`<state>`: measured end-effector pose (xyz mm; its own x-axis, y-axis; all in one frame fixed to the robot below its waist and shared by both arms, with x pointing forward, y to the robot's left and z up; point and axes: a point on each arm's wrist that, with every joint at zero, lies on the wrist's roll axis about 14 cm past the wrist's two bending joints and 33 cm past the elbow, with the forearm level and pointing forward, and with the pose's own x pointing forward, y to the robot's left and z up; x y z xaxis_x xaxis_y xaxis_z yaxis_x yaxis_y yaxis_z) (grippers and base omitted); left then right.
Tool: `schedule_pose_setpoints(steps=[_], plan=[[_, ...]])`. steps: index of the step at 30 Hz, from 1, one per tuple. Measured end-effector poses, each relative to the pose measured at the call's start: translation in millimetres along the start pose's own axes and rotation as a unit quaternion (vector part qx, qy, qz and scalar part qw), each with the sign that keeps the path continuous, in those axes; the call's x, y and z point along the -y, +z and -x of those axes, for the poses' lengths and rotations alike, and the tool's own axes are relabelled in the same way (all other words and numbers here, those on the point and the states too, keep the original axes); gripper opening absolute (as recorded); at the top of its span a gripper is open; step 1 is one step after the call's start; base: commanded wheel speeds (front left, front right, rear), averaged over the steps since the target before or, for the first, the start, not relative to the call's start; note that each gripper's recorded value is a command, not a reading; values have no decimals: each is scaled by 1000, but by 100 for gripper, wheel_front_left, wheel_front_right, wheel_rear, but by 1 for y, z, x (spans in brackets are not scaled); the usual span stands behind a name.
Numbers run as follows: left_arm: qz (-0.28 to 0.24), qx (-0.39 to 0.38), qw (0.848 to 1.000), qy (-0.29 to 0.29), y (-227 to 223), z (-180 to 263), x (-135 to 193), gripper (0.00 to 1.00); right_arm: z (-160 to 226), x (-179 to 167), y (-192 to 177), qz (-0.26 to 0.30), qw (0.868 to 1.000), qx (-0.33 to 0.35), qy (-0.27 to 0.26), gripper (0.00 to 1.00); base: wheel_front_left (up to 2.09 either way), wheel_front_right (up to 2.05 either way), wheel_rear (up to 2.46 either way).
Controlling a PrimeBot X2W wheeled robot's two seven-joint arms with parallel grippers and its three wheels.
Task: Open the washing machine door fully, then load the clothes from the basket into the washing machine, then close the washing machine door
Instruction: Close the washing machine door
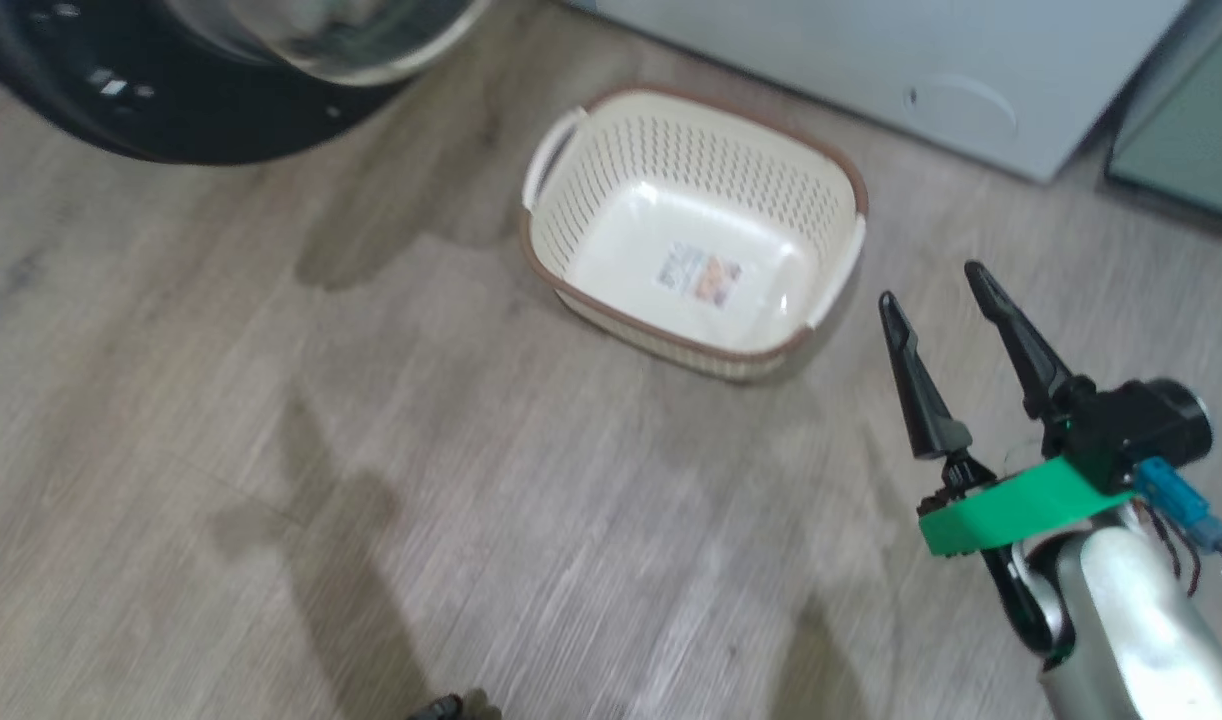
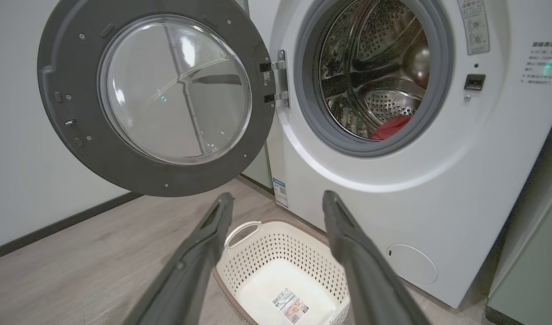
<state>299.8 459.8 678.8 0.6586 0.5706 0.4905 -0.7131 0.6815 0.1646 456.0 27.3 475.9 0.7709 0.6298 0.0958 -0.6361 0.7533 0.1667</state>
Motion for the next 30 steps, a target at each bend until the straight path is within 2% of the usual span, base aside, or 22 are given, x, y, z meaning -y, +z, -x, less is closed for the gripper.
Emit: schedule_pose_setpoints(steps=[3,8,12,15,17,23,27,28,30], plan=[[7,-12,1000,16,-17,-30,-3,0,0,16,-10,0,1000,-7,-12,100,0,0,0],[89,-47,993,67,-55,-68,3,0,5,40,-23,1,999,-20,-35,100,0,0,0],[144,-102,971,163,-98,-80,-18,0,9,53,-26,7,999,-23,-45,100,0,0,0],[138,-132,965,180,-117,-81,-22,0,11,60,-26,10,998,-22,-54,100,0,0,0],[180,-157,947,216,-137,-77,-25,0,15,68,-28,11,998,-26,-64,100,0,0,0],[336,-206,874,285,-180,-77,0,0,27,80,-37,11,996,-41,-83,100,0,0,0],[393,-238,839,291,-199,-75,20,0,33,85,-41,12,995,-47,-91,100,0,0,0],[421,-258,820,290,-208,-72,33,0,34,87,-42,12,994,-49,-94,100,0,0,0],[443,-275,805,283,-214,-71,46,0,35,89,-42,13,994,-49,-97,100,0,0,0]])
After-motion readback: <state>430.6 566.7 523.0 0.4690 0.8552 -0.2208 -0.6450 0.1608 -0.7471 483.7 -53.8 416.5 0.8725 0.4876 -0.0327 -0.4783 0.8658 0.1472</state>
